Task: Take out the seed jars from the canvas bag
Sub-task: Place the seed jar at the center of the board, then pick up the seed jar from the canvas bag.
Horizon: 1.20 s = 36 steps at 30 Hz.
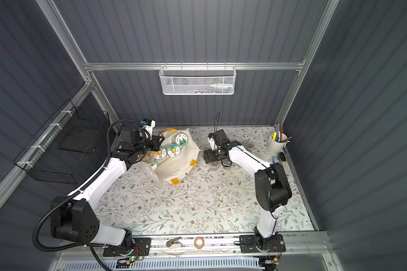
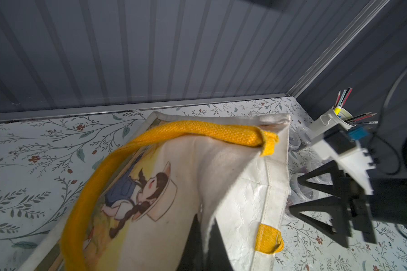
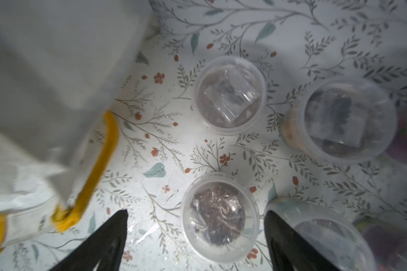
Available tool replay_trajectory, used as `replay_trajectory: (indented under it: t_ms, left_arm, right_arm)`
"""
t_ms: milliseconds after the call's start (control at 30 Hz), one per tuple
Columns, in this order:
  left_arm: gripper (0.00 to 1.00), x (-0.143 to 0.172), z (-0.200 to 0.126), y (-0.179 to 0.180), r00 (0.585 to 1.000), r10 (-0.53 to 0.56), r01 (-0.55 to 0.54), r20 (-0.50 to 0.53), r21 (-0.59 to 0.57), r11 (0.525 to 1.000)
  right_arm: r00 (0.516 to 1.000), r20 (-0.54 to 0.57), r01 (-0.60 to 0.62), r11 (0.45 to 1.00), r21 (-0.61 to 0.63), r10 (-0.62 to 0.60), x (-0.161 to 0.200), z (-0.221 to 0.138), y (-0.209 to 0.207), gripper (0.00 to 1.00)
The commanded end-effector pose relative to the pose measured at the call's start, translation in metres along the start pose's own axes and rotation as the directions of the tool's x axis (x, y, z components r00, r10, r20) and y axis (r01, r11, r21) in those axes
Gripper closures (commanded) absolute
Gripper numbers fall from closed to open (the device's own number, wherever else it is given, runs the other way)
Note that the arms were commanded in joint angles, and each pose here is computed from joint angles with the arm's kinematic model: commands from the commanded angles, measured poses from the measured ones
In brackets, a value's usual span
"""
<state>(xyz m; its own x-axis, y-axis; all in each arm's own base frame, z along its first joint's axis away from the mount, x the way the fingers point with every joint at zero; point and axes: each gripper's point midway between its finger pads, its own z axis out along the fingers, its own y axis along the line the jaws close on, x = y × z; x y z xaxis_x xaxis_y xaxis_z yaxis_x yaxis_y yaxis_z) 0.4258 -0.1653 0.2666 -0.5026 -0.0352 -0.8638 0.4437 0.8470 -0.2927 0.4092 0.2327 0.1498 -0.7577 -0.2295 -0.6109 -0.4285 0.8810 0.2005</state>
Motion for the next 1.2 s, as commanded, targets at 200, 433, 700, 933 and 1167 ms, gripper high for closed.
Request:
replay_trajectory:
  t_ms: [200, 433, 700, 933, 1167]
  left_arm:
    - [1.0, -0.009, -0.002, -0.006, 1.0, 0.015, -0.016, 0.027, 0.018, 1.0]
    - [1.0, -0.01, -0.006, -0.007, 0.999, 0.015, -0.015, 0.035, 0.016, 1.0]
    - [1.0, -0.013, -0.01, -0.009, 0.999, 0.011, -0.012, 0.043, 0.019, 1.0]
    - [1.0, -0.009, -0.011, -0.008, 0.999, -0.001, 0.0, 0.043, 0.016, 1.0]
    - [1.0, -0.01, -0.013, -0.01, 0.999, -0.008, 0.006, 0.047, 0.026, 1.0]
  right_arm:
    - [0.971, 0.238, 0.104, 0.952, -0.289, -0.034, -0.034, -0.062, 0.083, 0.11]
    - [0.982, 0.187, 0.115, 0.898, -0.425, -0.037, -0.035, -0.049, 0.148, 0.11]
    - [0.99, 0.028, -0.111, 0.883, -0.456, 0.138, -0.053, 0.0, 0.169, 0.01]
    - [0.954, -0.024, -0.266, 0.809, -0.524, 0.299, -0.069, 0.029, 0.18, 0.01]
    - [0.883, -0.13, -0.448, 0.725, -0.523, 0.451, -0.065, 0.065, 0.184, 0.01]
